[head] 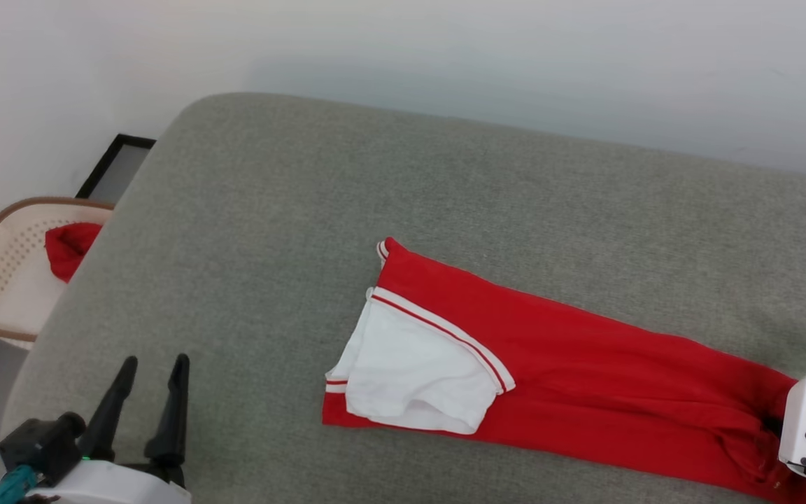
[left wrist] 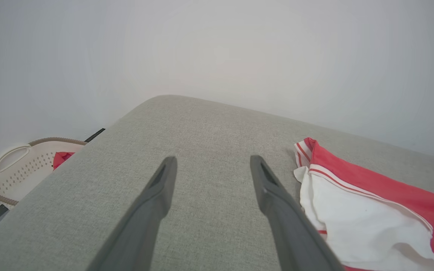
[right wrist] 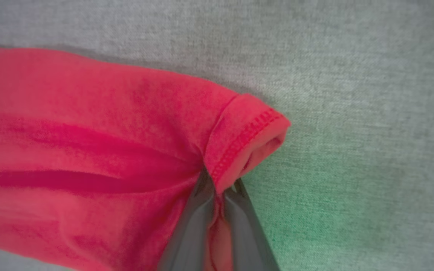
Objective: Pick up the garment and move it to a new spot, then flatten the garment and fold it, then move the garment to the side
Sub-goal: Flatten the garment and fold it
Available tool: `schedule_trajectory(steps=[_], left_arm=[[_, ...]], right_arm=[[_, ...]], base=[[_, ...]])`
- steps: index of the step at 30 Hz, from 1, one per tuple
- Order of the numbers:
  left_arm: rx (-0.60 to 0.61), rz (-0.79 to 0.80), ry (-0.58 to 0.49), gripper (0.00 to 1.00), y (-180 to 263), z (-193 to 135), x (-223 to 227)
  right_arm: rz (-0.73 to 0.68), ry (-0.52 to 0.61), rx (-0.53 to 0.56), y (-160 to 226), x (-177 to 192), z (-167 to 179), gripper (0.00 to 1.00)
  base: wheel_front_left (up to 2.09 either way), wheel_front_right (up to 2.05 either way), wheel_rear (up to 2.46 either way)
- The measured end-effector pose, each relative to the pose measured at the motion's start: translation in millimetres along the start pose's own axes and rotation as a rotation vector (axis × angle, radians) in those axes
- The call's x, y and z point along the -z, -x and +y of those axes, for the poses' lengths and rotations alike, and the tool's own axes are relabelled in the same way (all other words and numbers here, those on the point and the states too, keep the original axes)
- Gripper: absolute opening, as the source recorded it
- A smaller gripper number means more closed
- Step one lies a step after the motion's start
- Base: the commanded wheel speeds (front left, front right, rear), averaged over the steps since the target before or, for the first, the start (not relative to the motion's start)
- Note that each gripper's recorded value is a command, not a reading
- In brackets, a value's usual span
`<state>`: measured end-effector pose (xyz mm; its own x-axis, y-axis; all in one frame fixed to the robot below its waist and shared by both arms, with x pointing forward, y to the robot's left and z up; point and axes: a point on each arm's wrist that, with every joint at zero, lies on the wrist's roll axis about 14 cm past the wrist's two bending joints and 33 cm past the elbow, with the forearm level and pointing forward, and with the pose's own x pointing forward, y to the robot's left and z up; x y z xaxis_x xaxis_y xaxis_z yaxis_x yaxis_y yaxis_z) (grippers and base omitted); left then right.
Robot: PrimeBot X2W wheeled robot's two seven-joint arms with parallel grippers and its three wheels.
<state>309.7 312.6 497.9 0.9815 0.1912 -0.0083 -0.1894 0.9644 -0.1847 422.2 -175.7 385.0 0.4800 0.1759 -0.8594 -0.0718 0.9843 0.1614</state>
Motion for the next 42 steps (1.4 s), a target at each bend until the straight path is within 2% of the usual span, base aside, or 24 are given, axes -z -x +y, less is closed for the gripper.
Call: schedule_trajectory(steps=[6, 20, 27, 30, 33, 37, 42], left_arm=[[0.029, -0.009, -0.015, 1.00, -4, -6, -1], [0.168, -0.010, -0.022, 1.00, -26, -46, 1], [0.225, -0.010, -0.016, 1.00, -34, -65, 2], [0.237, -0.009, -0.014, 1.00, -33, -68, 3], [0.247, -0.014, -0.014, 1.00, -31, -71, 1], [0.252, -0.018, -0.009, 1.00, -27, -71, -1], [0.246, -0.025, -0.001, 1.00, -22, -69, -4]], right_arm=[[-0.028, -0.008, 0.024, 10, -6, -16, 0.00], [-0.106, -0.083, 0.256, 63, -14, -122, 0.00], [-0.129, -0.088, 0.299, 84, -13, -138, 0.00], [-0.145, -0.099, 0.256, 87, -14, -126, 0.00], [-0.168, -0.131, 0.163, 88, -17, -103, 0.00], [-0.198, -0.177, 0.006, 90, -25, -59, 0.00], [-0.206, -0.138, -0.132, 87, -32, -3, 0.00]], base=[[0.00, 0.00, 0.00], [0.00, 0.00, 0.00], [0.00, 0.00, 0.00], [0.00, 0.00, 0.00], [0.00, 0.00, 0.00], [0.00, 0.00, 0.00], [0.00, 0.00, 0.00]])
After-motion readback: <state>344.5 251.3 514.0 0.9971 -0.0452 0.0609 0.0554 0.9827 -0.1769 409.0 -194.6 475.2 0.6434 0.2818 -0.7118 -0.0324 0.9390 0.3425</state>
